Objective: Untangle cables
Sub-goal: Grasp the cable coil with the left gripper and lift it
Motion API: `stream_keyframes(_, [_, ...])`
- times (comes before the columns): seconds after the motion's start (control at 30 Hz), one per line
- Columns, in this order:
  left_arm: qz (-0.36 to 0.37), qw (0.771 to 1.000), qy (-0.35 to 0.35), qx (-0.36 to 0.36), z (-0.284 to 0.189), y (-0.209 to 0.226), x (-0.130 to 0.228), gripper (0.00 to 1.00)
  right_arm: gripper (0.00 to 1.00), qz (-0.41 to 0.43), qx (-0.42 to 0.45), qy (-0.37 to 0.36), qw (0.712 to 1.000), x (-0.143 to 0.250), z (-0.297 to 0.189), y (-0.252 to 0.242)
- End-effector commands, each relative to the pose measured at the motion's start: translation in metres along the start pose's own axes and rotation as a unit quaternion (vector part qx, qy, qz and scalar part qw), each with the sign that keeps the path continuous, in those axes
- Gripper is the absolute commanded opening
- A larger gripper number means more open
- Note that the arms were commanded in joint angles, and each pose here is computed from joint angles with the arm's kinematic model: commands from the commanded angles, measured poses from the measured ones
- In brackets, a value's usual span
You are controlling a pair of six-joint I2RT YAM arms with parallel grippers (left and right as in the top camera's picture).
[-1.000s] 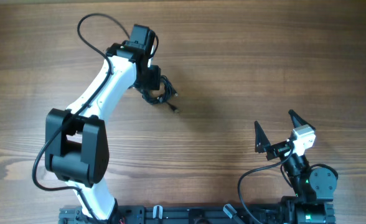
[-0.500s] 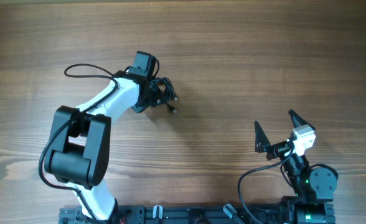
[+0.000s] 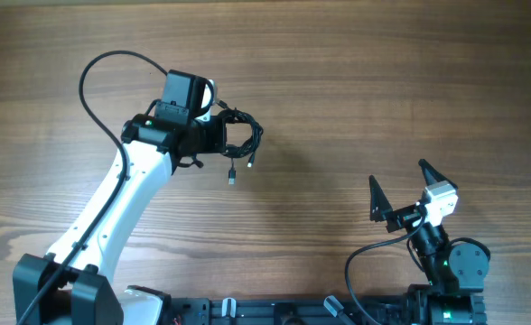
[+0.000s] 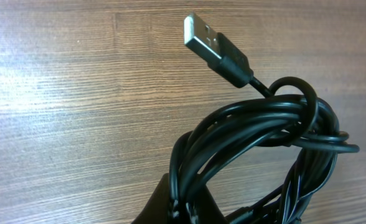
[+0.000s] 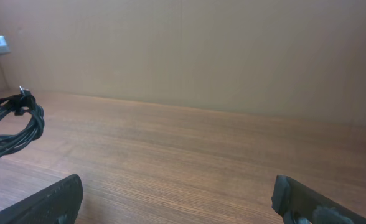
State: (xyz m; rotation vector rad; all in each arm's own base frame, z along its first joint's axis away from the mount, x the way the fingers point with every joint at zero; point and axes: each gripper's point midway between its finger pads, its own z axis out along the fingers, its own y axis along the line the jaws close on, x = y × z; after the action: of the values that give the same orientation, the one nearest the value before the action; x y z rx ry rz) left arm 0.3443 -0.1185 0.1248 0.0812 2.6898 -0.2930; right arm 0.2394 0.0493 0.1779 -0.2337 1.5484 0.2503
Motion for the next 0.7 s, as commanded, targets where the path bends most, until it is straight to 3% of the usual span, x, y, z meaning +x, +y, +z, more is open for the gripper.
stream_keyframes(0.0, [0.039,0.999,0.007,0.027,-0.004,-0.008,0.003,0.04,1.00,-0.009,0.005,-0.006,1.000,-0.003,-0.001,-0.002])
stream_keyframes(0.33, [0.021,0.996,0.021,0.083,-0.006,-0.028,0.008,0.04,1.00,-0.008,0.004,-0.016,1.000,-0.007,-0.001,-0.001])
stream_keyframes(0.4, [0.019,0.995,0.024,0.091,-0.006,-0.031,0.009,0.04,1.00,0.026,-0.018,-0.012,0.999,-0.006,-0.001,0.006])
stream_keyframes(0.43, [0.008,0.996,0.025,0.090,-0.006,-0.030,0.009,0.04,1.00,0.092,-0.033,-0.004,0.995,-0.003,-0.001,0.011])
stream_keyframes(0.5, [-0.015,0.995,0.026,0.090,-0.006,-0.031,0.009,0.04,1.00,0.297,-0.070,0.015,0.952,-0.003,-0.002,0.024])
stream_keyframes(0.53, [-0.023,0.995,0.027,0.090,-0.006,-0.031,0.009,0.04,1.00,0.412,-0.097,0.038,0.905,-0.003,-0.004,0.035])
stream_keyframes(0.63, [-0.049,0.994,0.029,0.089,-0.006,-0.031,0.009,0.04,1.00,0.557,-0.085,0.051,0.825,-0.003,-0.004,0.034])
stream_keyframes(0.67, [-0.056,0.994,0.029,0.089,-0.006,-0.031,0.009,0.04,1.00,0.576,-0.069,0.039,0.813,-0.004,-0.003,0.027])
